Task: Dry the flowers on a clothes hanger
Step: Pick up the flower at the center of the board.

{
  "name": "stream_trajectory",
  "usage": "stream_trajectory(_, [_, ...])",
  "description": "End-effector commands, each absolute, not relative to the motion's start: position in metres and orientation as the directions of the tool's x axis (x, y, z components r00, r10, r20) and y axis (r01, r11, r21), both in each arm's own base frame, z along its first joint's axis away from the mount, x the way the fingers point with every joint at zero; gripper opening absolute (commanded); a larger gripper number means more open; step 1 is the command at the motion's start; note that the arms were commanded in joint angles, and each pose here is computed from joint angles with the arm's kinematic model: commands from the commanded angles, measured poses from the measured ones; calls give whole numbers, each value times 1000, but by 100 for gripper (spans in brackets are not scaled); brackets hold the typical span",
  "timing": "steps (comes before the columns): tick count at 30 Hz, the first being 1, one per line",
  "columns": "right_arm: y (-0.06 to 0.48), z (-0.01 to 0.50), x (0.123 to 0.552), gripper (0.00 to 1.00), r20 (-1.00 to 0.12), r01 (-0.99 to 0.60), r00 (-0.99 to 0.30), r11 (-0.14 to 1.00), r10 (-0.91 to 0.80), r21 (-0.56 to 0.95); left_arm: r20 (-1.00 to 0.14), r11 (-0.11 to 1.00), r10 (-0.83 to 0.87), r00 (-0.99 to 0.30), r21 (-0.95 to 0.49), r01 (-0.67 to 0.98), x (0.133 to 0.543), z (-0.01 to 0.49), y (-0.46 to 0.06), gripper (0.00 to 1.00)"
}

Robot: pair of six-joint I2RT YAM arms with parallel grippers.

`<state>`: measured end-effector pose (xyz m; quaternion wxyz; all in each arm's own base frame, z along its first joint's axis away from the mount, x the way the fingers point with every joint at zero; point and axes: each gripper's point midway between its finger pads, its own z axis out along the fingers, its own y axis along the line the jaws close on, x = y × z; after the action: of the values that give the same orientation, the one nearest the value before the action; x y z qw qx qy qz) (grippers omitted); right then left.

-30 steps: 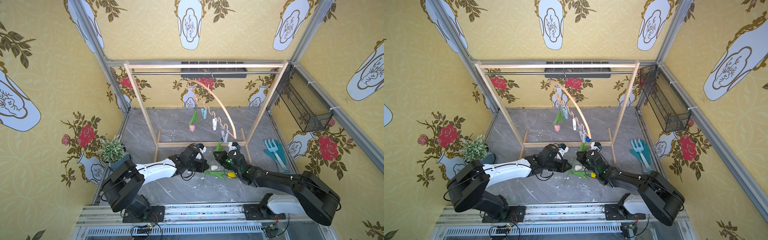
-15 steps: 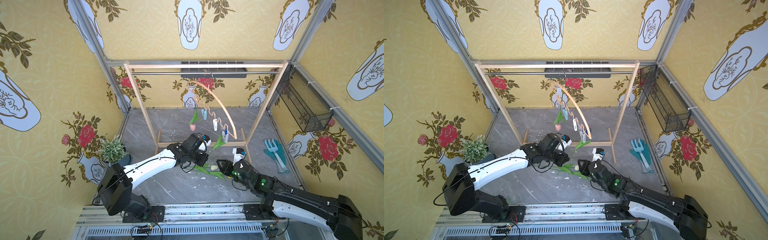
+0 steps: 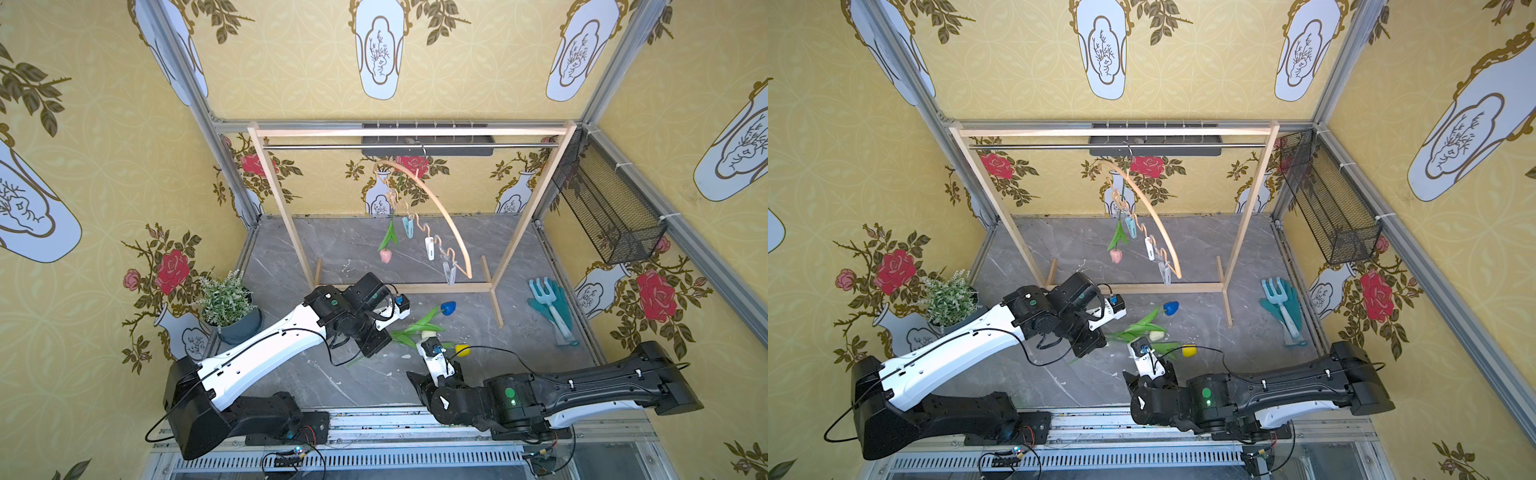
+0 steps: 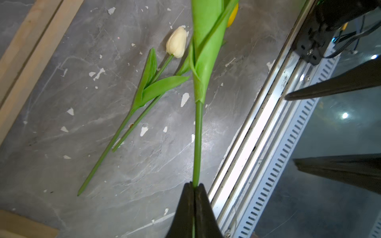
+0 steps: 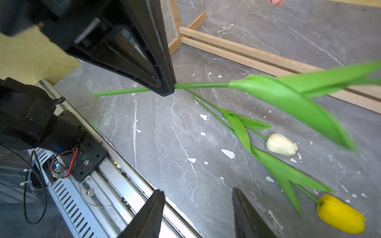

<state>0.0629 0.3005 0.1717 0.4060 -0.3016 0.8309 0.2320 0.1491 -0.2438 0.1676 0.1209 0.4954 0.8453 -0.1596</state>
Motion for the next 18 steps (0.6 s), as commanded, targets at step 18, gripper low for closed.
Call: stream_trajectory(18, [328,236,86,51,-795,-841,-489,436,-359,320,-345,-30,889,302,613,789,204,182,-232,0])
